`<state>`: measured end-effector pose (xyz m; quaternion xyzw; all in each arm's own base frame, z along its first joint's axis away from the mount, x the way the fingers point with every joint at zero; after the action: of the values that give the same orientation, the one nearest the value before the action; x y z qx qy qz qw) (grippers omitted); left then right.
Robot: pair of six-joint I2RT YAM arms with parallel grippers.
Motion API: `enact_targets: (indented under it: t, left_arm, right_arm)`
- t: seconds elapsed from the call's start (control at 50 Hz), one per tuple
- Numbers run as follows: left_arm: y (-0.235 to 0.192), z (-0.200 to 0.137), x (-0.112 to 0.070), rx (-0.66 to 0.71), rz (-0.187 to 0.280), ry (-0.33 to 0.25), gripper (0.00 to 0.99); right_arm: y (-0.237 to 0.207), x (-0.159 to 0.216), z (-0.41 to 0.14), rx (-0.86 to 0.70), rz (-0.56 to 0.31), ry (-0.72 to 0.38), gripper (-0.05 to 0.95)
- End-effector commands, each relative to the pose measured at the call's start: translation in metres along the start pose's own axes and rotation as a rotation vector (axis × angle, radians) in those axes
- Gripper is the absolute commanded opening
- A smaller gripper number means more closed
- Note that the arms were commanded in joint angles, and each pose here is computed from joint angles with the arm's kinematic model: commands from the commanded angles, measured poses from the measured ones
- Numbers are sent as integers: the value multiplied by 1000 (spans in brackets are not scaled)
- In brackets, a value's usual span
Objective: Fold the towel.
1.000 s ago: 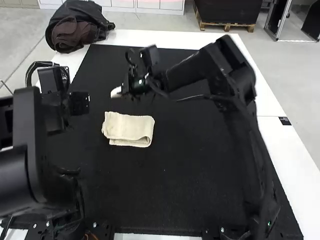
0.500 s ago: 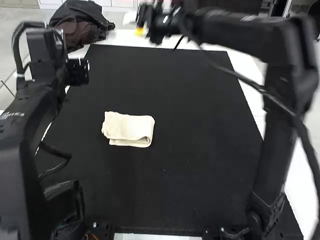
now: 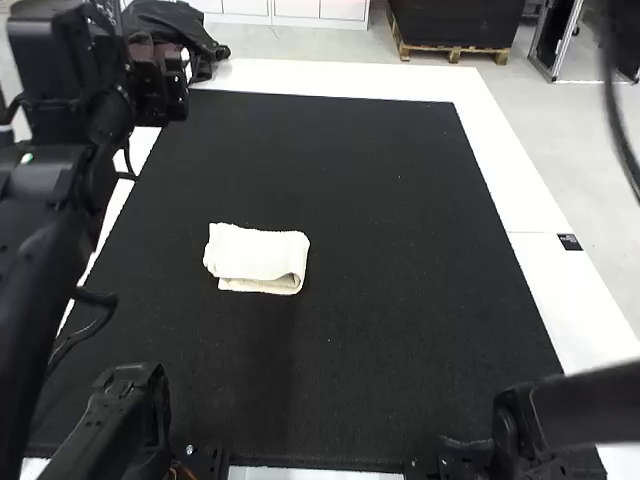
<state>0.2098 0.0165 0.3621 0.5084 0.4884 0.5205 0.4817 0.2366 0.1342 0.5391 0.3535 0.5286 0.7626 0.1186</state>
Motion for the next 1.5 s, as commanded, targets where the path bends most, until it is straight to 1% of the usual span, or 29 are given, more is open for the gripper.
enact_targets:
  t: [0.0, 0.08, 0.3, 0.4, 0.54, 0.56, 0.64, 0.7, 0.74, 0.78, 0.82, 0.84, 0.88, 0.96, 1.0, 1.02, 1.06, 1.08, 1.12, 1.16, 1.2, 1.24, 1.28, 1.32, 1.34, 1.36, 1.42, 1.44, 1.48]
  left_arm:
    - [31, -26, -2, -124, -20, 5, 967]
    - [40, -43, -3, -186, -25, 8, 967]
    - [49, -92, -8, -348, 0, 22, 967]
    - [51, -116, -11, -412, 8, 23, 969]
    - [48, -142, -14, -482, 28, 34, 969]
    - [48, -145, -14, -491, 29, 40, 969]
    - [45, -144, -11, -475, 27, 60, 967]
    - [46, -145, -8, -482, 23, 87, 967]
    - [44, -144, -4, -472, 17, 127, 967]
    - [41, -142, 0, -462, 16, 158, 967]
    - [38, -139, 1, -447, 52, 180, 967]
    - [34, -136, 2, -435, 73, 189, 967]
    - [28, -130, 3, -424, 92, 195, 967]
    - [12, -113, 4, -408, 161, 212, 967]
    - [2, -104, 5, -397, 204, 219, 967]
    - [-4, -98, 5, -391, 237, 224, 967]
    - [-15, -89, 6, -391, 288, 237, 967]
    - [-20, -85, 7, -391, 305, 249, 967]
    - [-31, -78, 11, -394, 353, 297, 967]
    - [-39, -74, 13, -405, 374, 325, 967]
    - [-51, -68, 16, -392, 372, 350, 969]
    - [-64, -65, 26, -371, 371, 438, 967]
    - [-72, -64, 32, -363, 361, 499, 967]
    - [-81, -63, 36, -357, 352, 542, 967]
    - [-86, -64, 39, -350, 345, 575, 967]
    - [-92, -65, 45, -337, 331, 628, 969]
    - [-109, -66, 54, -294, 310, 718, 967]
    - [-113, -66, 55, -283, 306, 732, 967]
    - [-124, -61, 56, -220, 318, 728, 967]
  right_arm:
    - [12, 16, -49, -95, -78, -32, 918]
    - [12, 28, -82, -162, -125, -48, 918]
    - [3, 77, -168, -422, -285, -60, 918]
    - [-4, 91, -196, -487, -360, -104, 918]
    - [-18, 96, -225, -556, -454, -225, 918]
    - [-21, 95, -231, -574, -474, -260, 918]
    - [-34, 95, -251, -614, -530, -358, 918]
    - [-44, 96, -263, -646, -600, -423, 918]
    - [-52, 94, -274, -695, -631, -482, 918]
    - [-53, 84, -278, -728, -623, -549, 918]
    - [-47, 69, -283, -771, -573, -679, 918]
    - [-52, 55, -282, -745, -538, -740, 918]
    - [-58, 41, -277, -709, -514, -765, 918]
    - [-78, 4, -259, -603, -514, -813, 916]
    - [-90, -13, -247, -527, -533, -806, 916]
    - [-99, -24, -240, -484, -534, -797, 916]
    - [-108, -39, -232, -463, -548, -799, 916]
    - [-112, -46, -229, -455, -560, -804, 916]
    - [-120, -64, -224, -474, -576, -820, 916]
    - [-123, -76, -224, -539, -584, -854, 918]
    - [-130, -90, -227, -586, -579, -903, 916]
    - [-138, -105, -230, -641, -574, -951, 918]
    - [-147, -113, -230, -665, -584, -954, 918]
    - [-160, -123, -226, -639, -631, -950, 918]
    - [-167, -129, -224, -605, -646, -945, 918]
    - [-177, -135, -219, -561, -659, -927, 918]
    - [-196, -150, -215, -496, -651, -923, 918]
    - [-199, -152, -215, -486, -649, -923, 918]
    - [-205, -155, -212, -463, -649, -901, 918]
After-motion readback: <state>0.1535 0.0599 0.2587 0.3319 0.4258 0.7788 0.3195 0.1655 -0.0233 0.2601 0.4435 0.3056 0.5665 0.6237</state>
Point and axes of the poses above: each hand's point on the last joint's axis, 136 mm out from that joint toward the fingers, its own z axis out along the fingers, its own x axis along the line the jaws close on, y = z × x, the point moved 6 cm from there along -z, back along the fingers, and after that the axes turned 5 degrees about z, right-handed, at the moved point
